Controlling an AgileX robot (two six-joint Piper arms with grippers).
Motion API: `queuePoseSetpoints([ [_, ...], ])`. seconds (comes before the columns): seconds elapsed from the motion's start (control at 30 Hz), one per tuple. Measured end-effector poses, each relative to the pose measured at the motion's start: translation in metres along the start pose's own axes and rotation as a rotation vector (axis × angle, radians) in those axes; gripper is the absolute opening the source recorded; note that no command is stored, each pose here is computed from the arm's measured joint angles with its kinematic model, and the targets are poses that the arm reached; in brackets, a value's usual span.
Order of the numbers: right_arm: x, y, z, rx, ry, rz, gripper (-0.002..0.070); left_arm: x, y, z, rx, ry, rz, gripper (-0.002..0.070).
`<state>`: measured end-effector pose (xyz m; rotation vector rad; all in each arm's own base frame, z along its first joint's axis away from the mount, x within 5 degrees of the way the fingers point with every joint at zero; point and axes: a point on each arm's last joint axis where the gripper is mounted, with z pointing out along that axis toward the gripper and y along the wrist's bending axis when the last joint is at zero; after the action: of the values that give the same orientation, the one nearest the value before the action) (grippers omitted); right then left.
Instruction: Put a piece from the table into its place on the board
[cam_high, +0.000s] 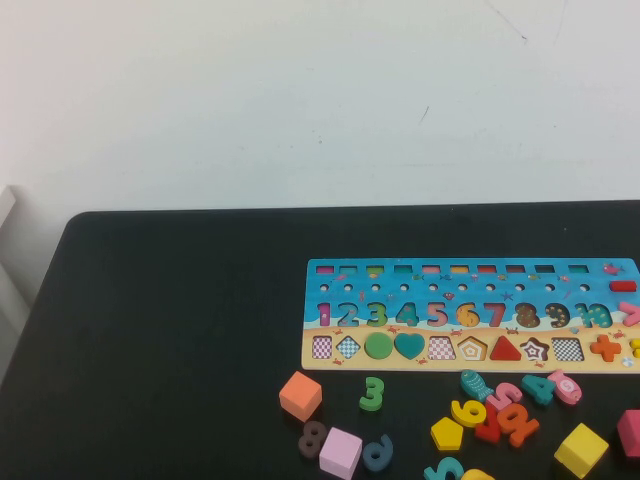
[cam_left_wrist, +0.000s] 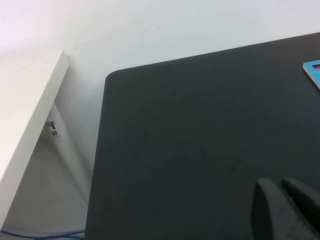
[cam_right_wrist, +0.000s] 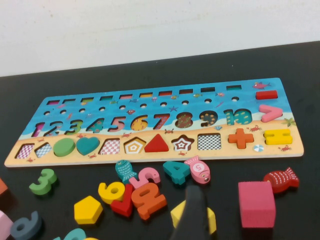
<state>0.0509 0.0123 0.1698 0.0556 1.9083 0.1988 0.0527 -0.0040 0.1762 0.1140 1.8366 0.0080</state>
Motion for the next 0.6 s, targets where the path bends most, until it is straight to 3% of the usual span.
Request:
queuePoseSetpoints([
  [0.1,0.0,0.0,0.0,0.0,0.0,0.0,0.0592,-0.0001,-0.0004,0.0,0.005,-0.001,-0.013,-0.0002],
  [0.33,0.0,0.0,0.0,0.0,0.0,0.0,0.0592,-0.0035,-0.006,-0.0003,0.069,-0.032,-0.204,-0.0001],
  [0.6,0.0,0.0,0.0,0.0,0.0,0.0,0.0593,-0.0031,-0.0069,-0.0003,0.079,-0.025,-0.227,-0.0002],
])
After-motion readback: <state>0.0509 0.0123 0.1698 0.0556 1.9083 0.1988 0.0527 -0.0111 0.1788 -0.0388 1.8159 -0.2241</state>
